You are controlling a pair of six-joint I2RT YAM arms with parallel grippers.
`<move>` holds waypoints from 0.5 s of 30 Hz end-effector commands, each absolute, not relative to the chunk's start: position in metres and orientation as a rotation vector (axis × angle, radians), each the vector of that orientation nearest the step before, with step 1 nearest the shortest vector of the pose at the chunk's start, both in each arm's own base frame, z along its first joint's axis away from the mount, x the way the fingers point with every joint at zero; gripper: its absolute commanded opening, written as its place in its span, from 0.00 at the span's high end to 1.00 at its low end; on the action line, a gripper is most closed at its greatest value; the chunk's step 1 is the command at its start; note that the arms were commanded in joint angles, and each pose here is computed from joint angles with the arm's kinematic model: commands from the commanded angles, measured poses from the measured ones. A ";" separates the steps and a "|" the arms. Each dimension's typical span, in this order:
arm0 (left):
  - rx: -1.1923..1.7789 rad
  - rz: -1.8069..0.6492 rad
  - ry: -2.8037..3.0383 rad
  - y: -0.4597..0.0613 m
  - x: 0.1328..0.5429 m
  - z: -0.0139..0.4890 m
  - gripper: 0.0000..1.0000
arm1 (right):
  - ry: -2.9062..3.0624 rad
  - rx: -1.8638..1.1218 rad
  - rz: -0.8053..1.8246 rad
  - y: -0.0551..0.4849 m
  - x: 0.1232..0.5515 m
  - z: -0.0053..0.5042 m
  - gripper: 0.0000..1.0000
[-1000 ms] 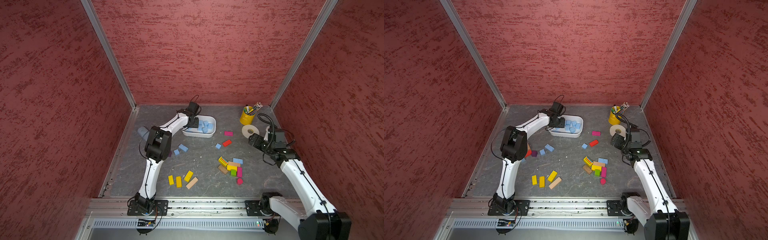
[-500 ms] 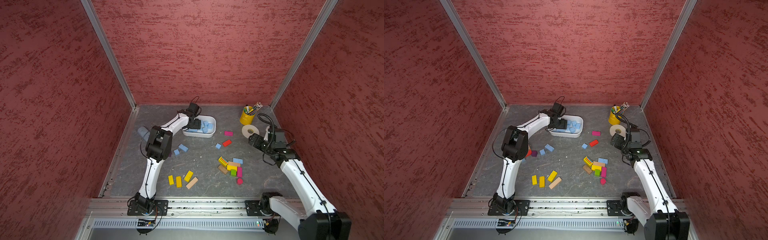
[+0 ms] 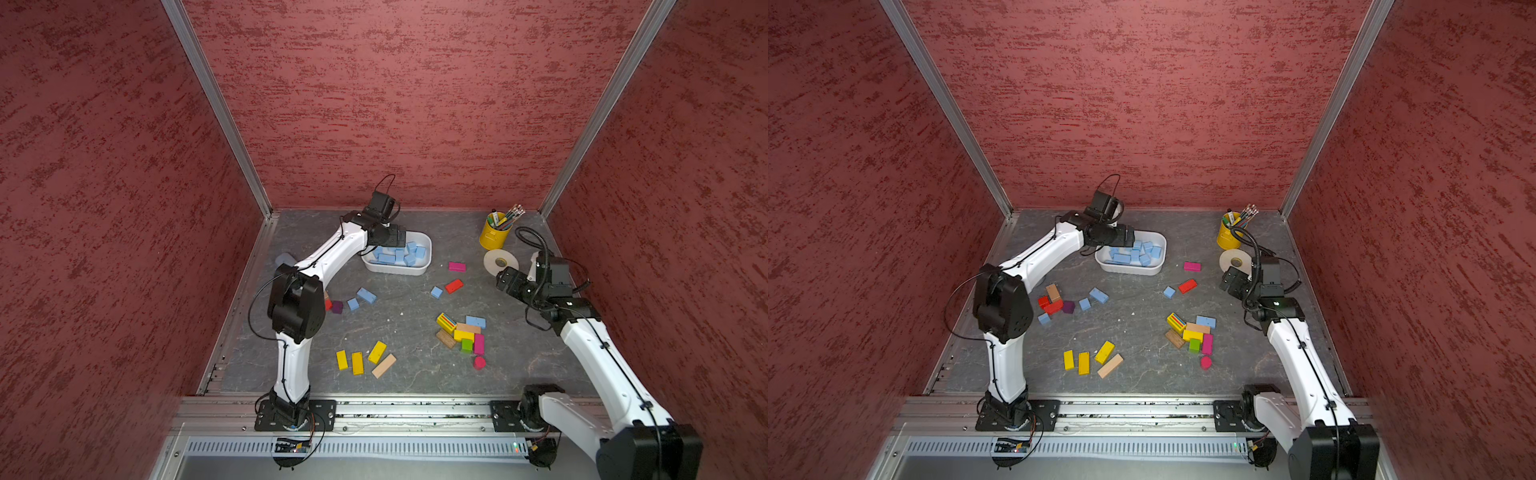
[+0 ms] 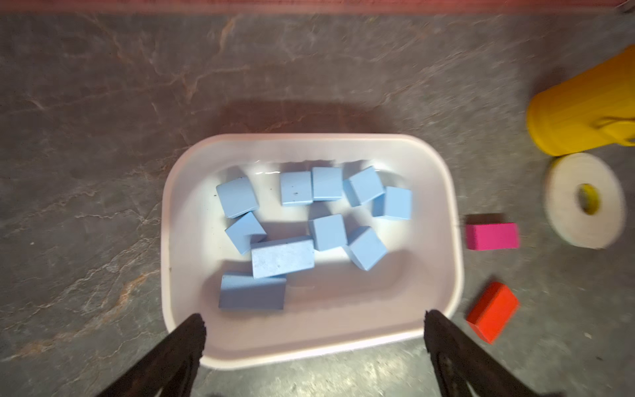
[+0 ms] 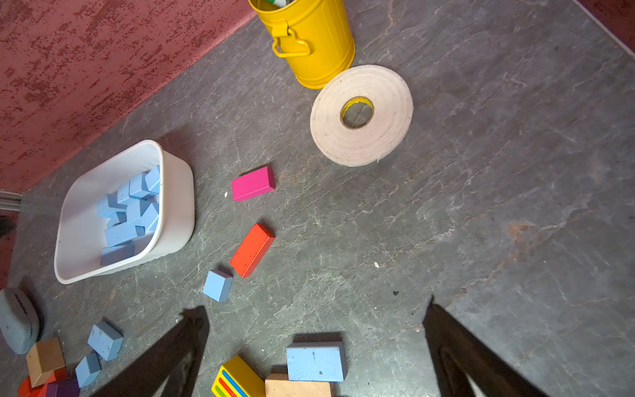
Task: Pick out the blue building blocks
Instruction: Place the building block in the storage box, then pick up the building block from the center of the board.
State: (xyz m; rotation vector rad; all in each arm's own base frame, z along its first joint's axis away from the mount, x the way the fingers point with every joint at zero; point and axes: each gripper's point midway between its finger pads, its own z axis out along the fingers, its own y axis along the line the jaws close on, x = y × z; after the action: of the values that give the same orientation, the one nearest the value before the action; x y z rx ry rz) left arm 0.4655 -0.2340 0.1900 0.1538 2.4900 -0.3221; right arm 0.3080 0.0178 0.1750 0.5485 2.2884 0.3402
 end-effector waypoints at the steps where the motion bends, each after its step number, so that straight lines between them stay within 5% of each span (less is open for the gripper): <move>1: 0.163 -0.425 2.428 -0.236 0.442 0.222 0.00 | 2.279 0.541 0.367 0.020 0.307 0.176 0.01; 15: 0.350 -0.513 2.366 -0.206 0.338 0.237 0.00 | 2.319 0.520 0.454 0.033 0.304 0.165 0.01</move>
State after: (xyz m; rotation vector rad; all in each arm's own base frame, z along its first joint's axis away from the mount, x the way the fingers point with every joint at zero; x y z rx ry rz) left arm 0.3518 -0.2067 0.2365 0.2720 2.3775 -0.5050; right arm 0.3035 0.0287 0.1666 0.5250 2.3225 0.4104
